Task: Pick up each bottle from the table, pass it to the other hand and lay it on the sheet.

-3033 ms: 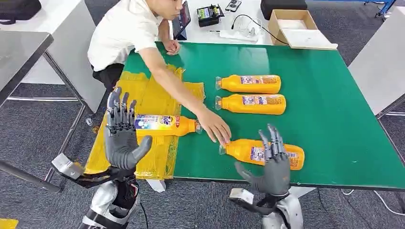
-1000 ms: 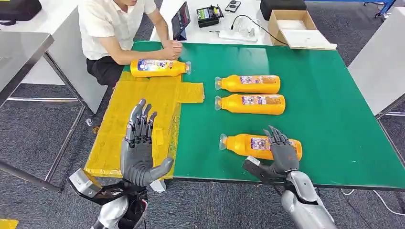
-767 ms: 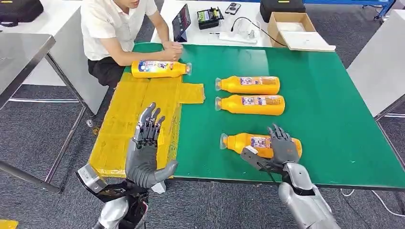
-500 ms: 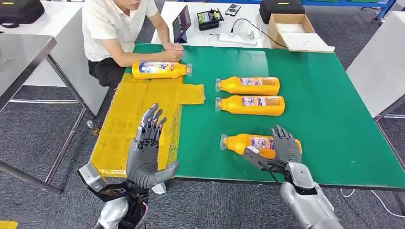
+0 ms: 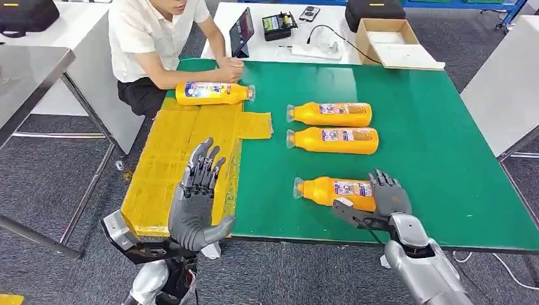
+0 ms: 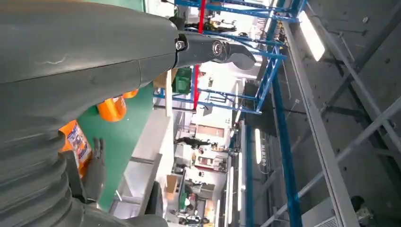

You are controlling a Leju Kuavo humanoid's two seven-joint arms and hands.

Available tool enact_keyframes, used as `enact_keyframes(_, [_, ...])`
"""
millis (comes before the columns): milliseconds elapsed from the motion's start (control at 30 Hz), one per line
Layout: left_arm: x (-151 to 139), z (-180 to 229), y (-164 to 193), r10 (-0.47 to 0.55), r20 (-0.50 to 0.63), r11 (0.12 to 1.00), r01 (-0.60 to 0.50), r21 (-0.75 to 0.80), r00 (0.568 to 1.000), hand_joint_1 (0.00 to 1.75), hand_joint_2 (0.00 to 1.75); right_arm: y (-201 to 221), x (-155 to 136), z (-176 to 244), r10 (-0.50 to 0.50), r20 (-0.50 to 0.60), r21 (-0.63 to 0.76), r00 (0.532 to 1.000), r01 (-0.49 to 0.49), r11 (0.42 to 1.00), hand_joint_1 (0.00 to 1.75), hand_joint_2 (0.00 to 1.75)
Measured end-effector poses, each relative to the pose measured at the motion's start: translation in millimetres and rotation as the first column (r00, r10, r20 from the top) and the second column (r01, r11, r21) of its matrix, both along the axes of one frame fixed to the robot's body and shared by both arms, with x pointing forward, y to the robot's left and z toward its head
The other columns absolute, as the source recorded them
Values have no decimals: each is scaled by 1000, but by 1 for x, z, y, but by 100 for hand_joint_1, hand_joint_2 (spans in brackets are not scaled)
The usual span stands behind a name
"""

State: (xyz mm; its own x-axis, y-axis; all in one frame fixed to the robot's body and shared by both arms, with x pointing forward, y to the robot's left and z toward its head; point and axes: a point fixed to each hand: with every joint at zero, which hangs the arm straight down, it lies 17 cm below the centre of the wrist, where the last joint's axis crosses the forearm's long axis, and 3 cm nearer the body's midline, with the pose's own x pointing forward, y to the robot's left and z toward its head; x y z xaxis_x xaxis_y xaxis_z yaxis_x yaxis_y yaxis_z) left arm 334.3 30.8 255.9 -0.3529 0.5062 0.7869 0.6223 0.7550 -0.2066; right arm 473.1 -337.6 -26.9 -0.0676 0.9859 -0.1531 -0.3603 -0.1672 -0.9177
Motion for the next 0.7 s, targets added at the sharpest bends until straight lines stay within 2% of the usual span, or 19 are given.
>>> enact_keyframes(200, [0,-1,0,-7,-4,1000,7,-4,1000,0,175,-8,2,0,23,-15,16,1000,-23,1000,175,175])
enact_keyframes(433, [4,-4,-1,-14,-17,1000,14,-14,1000,0,175,-13,2,-8,52,-44,158,998,-45,986,175,175])
enact_keyframes(700, [7,-7,-1,-14,-23,1000,14,-15,1000,0,175,-22,1,-13,38,-59,168,998,-28,985,175,175])
